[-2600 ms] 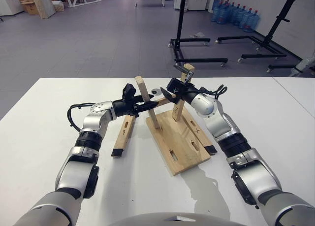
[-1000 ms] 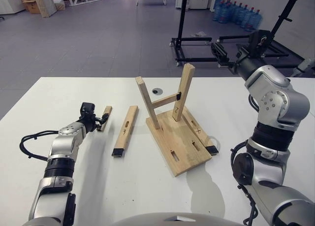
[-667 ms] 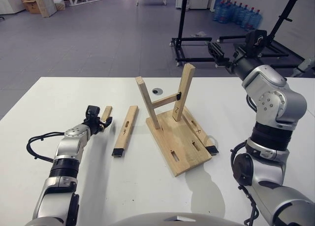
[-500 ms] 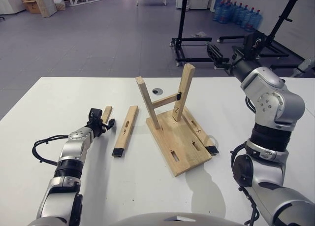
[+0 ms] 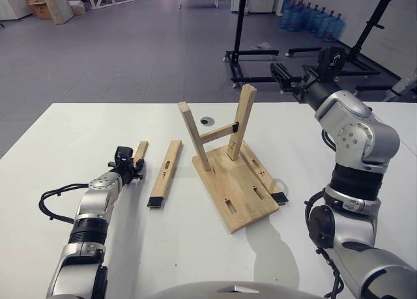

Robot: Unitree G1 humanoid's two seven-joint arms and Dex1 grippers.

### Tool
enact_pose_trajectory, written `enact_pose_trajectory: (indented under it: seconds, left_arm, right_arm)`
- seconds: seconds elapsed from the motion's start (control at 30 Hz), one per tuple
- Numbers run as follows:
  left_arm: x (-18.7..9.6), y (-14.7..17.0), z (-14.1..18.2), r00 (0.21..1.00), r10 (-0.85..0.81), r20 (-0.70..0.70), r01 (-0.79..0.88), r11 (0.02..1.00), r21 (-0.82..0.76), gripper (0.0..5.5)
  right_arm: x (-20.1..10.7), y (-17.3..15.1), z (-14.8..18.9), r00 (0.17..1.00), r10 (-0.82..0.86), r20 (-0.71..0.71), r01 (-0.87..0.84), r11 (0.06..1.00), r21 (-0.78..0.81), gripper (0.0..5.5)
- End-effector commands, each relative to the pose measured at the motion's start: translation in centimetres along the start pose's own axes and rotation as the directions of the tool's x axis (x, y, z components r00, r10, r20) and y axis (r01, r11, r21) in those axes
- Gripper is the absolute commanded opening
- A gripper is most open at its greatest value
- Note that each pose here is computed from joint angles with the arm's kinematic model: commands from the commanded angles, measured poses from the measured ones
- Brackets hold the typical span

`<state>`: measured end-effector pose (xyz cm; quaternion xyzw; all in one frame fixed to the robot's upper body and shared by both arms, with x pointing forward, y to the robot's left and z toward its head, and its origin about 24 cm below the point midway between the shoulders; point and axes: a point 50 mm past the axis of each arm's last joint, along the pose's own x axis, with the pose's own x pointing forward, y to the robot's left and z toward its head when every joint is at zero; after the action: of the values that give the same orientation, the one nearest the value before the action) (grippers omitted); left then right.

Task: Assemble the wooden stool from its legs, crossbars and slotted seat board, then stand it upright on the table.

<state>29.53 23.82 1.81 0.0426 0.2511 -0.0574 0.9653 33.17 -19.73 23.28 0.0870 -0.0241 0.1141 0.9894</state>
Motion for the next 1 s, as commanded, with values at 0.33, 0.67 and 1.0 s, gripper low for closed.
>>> enact_pose_trajectory:
  seconds: [0.33, 0.67, 1.0]
  left_arm:
    - [-1.2, -0.3, 3.5, 0.981, -0.082, 0.176, 0.084, 0.996, -0.006, 1.27]
    - [-12.0, -4.8, 23.9, 0.520, -0.381, 0.764, 0.181, 0.924, 0.338, 1.27]
    - [-10.4, -8.9, 22.9, 0.482, -0.505, 0.716, 0.254, 0.863, 0.437, 1.27]
  right_arm:
    - [0.2, -0.8, -0.1, 1.000, -0.019, -0.002, 0.019, 0.999, 0.029, 5.19]
    - [0.6, 3.2, 6.0, 0.912, 0.377, 0.163, -0.410, 0.810, 0.420, 5.19]
    - [1.6, 11.8, 2.4, 0.756, 0.634, 0.166, -0.532, 0.445, 0.721, 5.19]
